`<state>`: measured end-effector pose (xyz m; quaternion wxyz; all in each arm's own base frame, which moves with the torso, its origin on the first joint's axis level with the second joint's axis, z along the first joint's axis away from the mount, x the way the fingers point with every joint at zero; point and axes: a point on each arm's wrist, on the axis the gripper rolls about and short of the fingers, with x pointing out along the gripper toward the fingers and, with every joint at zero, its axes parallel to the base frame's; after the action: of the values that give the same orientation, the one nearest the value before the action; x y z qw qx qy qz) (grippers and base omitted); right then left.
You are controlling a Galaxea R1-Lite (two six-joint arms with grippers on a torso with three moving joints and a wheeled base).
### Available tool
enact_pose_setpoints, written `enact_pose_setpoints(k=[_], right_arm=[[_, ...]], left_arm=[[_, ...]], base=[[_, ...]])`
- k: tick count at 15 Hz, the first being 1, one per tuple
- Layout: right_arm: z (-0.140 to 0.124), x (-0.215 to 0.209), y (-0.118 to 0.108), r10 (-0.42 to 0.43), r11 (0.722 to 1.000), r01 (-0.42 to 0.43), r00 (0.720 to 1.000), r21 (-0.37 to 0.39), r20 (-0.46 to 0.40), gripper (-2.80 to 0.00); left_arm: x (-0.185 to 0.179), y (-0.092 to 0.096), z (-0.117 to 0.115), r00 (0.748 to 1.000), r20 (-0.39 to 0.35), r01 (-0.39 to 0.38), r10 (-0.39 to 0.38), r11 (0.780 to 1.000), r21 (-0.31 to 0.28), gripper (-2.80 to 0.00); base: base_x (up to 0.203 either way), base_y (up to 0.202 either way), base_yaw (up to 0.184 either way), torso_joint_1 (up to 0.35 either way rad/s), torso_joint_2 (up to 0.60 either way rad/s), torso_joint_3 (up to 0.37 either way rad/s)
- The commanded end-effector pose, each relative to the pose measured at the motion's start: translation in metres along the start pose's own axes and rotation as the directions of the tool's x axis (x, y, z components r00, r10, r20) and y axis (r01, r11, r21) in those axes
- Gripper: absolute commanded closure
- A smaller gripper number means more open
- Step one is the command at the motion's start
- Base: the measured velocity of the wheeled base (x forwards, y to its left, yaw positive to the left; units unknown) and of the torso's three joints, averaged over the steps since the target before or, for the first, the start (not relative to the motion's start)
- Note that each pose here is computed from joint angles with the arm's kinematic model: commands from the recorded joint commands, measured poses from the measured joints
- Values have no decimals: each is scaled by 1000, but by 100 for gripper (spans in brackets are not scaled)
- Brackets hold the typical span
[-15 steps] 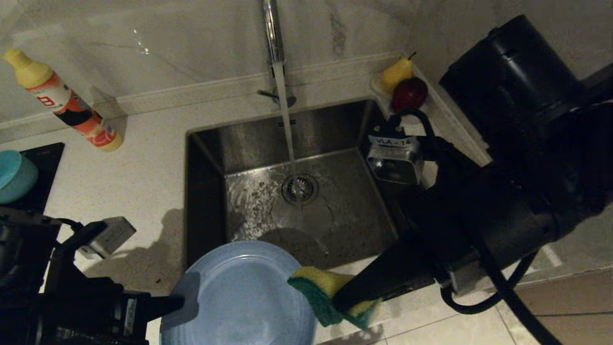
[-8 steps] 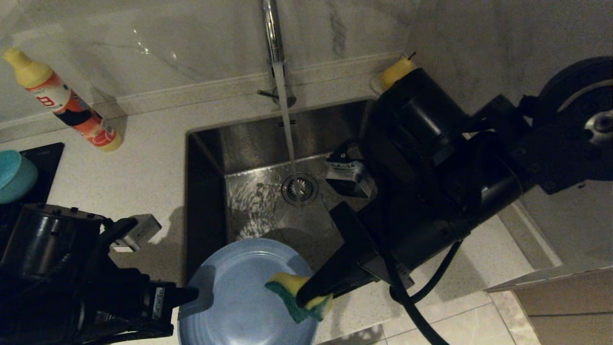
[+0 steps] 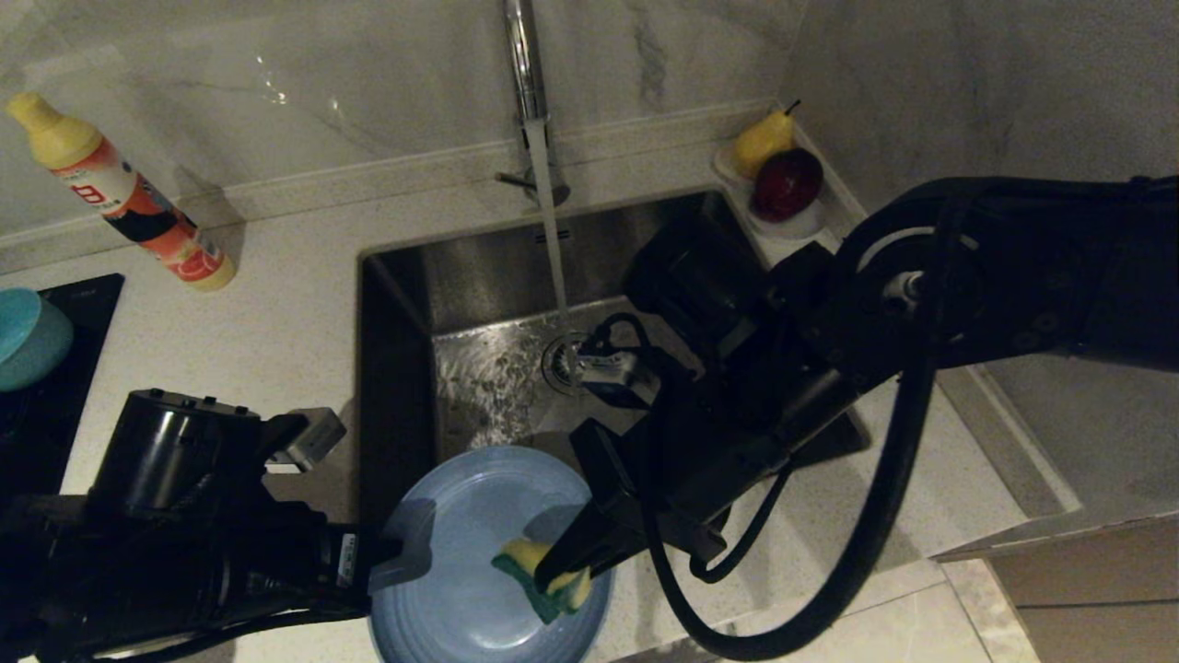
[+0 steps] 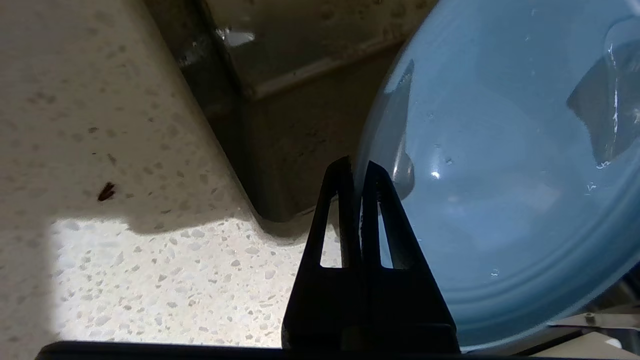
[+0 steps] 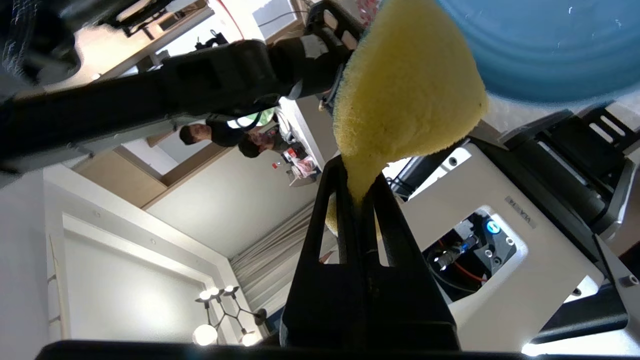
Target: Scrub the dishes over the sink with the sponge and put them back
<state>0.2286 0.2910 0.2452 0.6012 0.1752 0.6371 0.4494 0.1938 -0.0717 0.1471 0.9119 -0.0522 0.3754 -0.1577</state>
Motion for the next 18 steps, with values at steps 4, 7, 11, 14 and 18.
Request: enact_pose_setpoints(k=[4, 7, 11, 14, 18], right_arm=[[17, 28, -19, -32, 998, 34, 999, 51, -42, 0], [19, 34, -22, -37, 998, 39, 998, 55, -45, 0], [17, 31, -19, -35, 998, 37, 998, 57, -50, 0], [9, 34, -12, -33, 998, 36, 997, 44, -71, 0], [2, 48, -10, -46, 998, 52, 992, 45, -121, 0]], left_arm=[[5, 0, 1, 1000, -7, -2, 2, 1000, -1, 0], [3, -1, 5, 999, 37, 7, -7, 1000, 3, 0], [-7, -2, 4, 986, 162, 37, -41, 999, 24, 0], [-16, -3, -5, 985, 164, 43, -53, 997, 66, 0], [-12, 0, -24, 993, 106, 35, -50, 989, 143, 0]], base=[[0, 0, 0, 0, 0, 0], [0, 0, 0, 0, 0, 0], [0, 0, 0, 0, 0, 0], [0, 0, 0, 0, 0, 0], [0, 0, 0, 0, 0, 0]])
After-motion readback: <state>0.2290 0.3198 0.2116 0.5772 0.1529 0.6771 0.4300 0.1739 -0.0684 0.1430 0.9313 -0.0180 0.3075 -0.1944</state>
